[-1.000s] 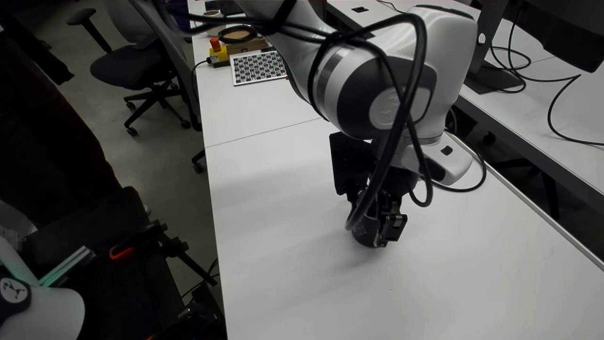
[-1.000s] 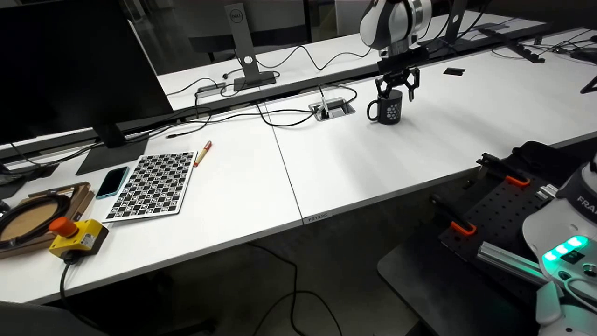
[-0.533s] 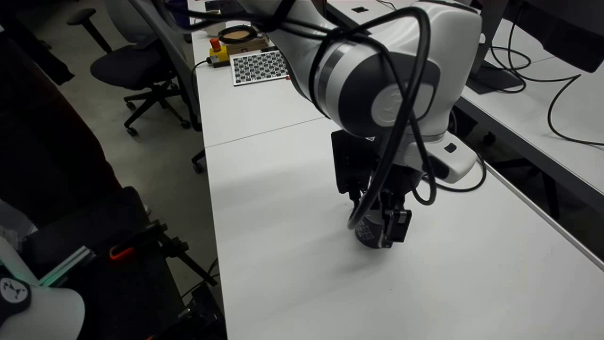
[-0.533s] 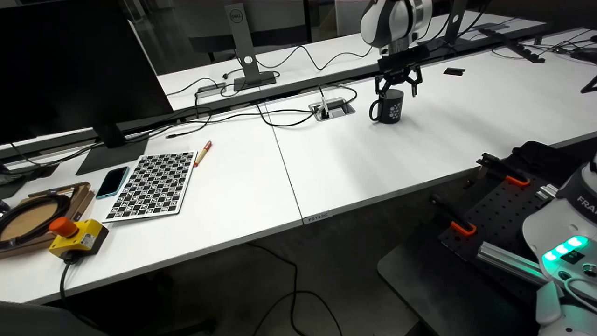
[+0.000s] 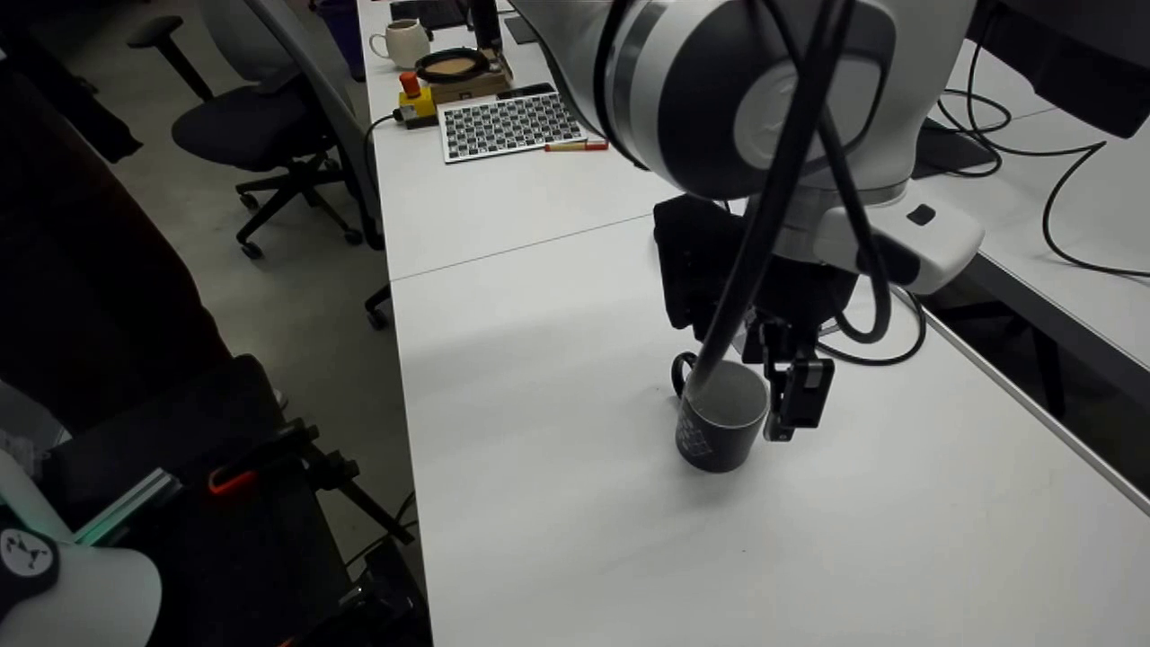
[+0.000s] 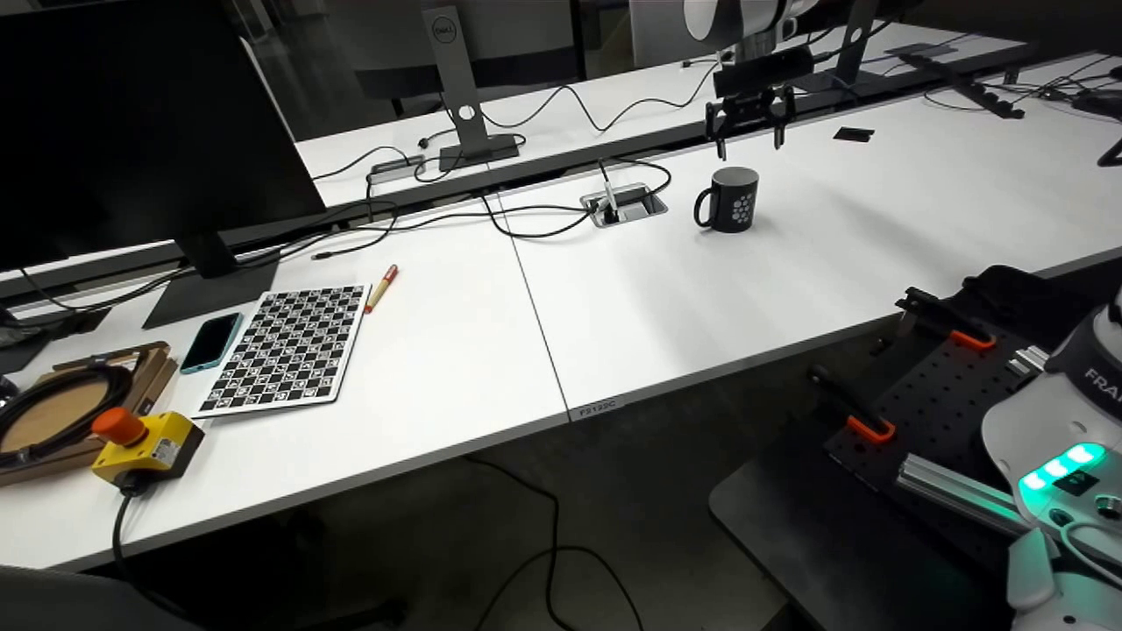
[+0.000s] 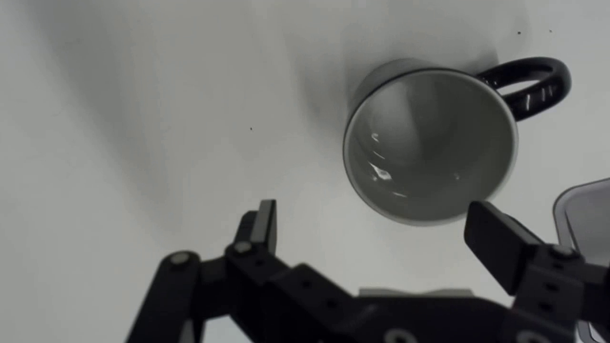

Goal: Move the black mug to the right

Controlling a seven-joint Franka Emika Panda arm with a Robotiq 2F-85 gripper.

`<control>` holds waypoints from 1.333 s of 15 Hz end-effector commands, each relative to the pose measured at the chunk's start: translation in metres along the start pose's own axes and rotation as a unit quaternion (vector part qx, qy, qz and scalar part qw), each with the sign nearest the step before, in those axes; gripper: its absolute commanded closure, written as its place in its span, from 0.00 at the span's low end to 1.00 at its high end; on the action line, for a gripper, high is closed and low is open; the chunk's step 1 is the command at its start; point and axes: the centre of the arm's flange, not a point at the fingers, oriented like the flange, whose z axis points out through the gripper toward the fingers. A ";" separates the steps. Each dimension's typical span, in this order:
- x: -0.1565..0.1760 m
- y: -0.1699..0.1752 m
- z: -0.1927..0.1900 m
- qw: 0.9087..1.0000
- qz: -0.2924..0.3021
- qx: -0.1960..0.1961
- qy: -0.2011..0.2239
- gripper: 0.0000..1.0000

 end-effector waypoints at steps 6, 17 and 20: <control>-0.014 0.010 -0.039 0.998 -0.021 0.033 0.040 0.00; -0.047 0.004 -0.072 0.957 -0.269 0.068 0.078 0.00; -0.036 -0.007 -0.066 0.966 -0.240 0.056 0.073 0.00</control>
